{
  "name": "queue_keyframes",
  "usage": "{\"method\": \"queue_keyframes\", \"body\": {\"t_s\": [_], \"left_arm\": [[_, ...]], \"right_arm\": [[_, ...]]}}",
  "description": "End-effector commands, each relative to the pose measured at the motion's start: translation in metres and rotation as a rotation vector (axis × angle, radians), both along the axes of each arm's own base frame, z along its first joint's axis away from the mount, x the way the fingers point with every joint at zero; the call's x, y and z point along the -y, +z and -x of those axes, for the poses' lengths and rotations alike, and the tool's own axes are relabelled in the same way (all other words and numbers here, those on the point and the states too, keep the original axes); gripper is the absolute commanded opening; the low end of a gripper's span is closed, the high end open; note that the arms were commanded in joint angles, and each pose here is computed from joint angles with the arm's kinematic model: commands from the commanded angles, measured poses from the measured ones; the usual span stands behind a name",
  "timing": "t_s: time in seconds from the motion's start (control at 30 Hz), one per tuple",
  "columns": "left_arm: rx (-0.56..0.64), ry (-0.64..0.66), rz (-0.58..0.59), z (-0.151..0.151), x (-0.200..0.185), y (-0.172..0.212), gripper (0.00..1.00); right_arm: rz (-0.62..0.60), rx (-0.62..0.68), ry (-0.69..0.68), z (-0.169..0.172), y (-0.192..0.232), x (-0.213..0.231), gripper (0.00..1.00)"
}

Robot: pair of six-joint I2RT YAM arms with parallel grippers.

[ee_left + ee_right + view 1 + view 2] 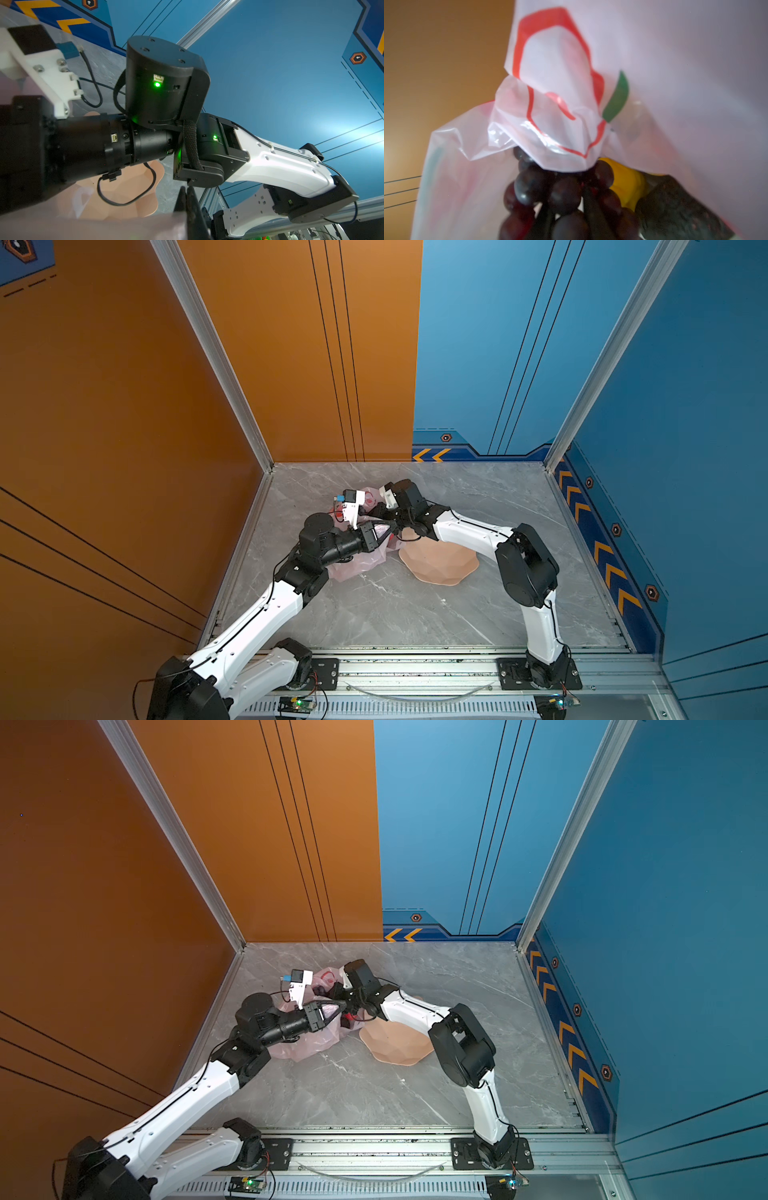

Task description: Place the fruits into the plastic bag

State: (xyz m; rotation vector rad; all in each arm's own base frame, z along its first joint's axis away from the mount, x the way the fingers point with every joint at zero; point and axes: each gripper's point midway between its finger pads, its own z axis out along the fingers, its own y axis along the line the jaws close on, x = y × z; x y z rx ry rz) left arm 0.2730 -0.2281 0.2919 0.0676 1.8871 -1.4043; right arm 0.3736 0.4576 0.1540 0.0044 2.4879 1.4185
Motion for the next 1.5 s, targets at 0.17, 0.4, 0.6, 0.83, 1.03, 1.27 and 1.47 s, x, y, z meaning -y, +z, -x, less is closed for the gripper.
{"method": "queue_keyframes", "body": {"t_s": [0.17,0.4,0.6,0.83,1.03,1.27,1.47], "left_arm": [[-0.034,0.155,0.050,-0.007,-0.046,-0.009,0.00],[-0.082,0.266,0.039,-0.007,-0.073,-0.025,0.00],[-0.092,0.336,0.053,-0.005,-0.096,-0.027,0.00],[-0.091,0.354,0.073,-0.005,-0.104,-0.025,0.00],[-0.090,0.343,0.096,-0.005,-0.103,-0.022,0.00],[-0.079,0.348,0.096,-0.001,-0.105,-0.017,0.00],[-0.081,0.355,0.099,-0.001,-0.108,-0.021,0.00]], "right_arm": [[-0.027,-0.002,0.046,0.016,0.017,-0.001,0.57],[0.045,0.044,0.048,0.020,0.034,0.020,0.73],[0.192,0.112,0.023,0.021,0.049,0.051,0.80],[0.259,0.106,0.031,0.024,0.049,0.068,0.85],[0.251,0.131,0.118,0.019,0.041,0.029,0.85],[0.905,0.417,0.285,0.020,0.011,0.030,0.94],[1.080,0.630,0.286,0.025,0.032,0.030,1.00]]}}
